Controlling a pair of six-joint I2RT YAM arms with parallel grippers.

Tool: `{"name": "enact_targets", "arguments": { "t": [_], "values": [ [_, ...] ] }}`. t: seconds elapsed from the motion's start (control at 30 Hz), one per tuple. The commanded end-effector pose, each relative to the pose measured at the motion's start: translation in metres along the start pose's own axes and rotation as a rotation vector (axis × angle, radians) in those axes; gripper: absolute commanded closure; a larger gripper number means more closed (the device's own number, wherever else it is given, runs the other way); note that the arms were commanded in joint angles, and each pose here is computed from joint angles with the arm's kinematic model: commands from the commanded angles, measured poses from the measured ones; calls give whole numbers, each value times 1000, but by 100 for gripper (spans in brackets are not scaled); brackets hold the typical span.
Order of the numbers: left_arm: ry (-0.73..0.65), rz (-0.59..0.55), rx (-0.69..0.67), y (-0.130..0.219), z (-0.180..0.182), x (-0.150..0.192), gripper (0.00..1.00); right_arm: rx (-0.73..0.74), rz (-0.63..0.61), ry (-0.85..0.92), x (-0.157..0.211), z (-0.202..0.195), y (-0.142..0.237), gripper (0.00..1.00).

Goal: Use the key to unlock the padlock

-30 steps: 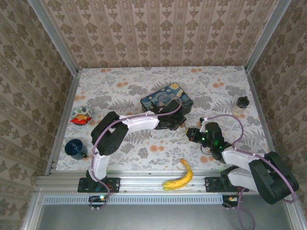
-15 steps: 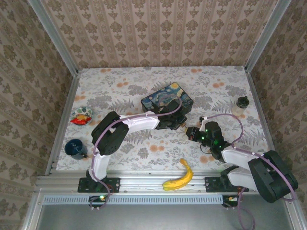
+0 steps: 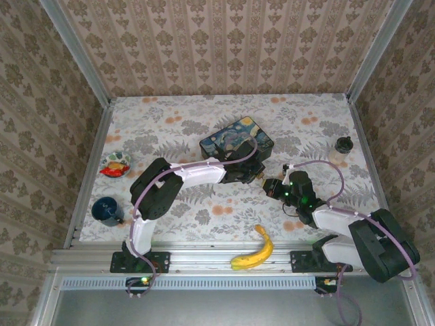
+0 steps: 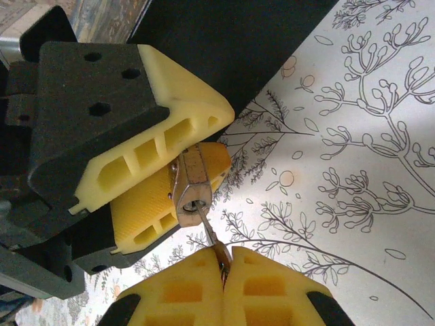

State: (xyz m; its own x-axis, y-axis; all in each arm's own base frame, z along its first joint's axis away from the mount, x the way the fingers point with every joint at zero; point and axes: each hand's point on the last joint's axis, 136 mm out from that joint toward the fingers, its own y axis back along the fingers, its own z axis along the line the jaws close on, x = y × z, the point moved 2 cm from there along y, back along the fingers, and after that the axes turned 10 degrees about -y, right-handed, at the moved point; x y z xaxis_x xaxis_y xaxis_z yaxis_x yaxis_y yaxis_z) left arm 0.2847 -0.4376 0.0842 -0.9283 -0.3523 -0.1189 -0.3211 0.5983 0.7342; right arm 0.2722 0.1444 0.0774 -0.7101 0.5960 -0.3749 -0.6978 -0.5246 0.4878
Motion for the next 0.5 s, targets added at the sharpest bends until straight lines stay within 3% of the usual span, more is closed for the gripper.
{"name": "enact_targets", "arguments": {
  "t": [0.0,0.47],
  "values": [
    [33,97,36,-8,-4,23,100,-36,-76,-6,-18,17,-3,100],
    [12,134,53,-12,-14,34,100,-132,-56,-23,-30,57,-4,100]
  ]
}}
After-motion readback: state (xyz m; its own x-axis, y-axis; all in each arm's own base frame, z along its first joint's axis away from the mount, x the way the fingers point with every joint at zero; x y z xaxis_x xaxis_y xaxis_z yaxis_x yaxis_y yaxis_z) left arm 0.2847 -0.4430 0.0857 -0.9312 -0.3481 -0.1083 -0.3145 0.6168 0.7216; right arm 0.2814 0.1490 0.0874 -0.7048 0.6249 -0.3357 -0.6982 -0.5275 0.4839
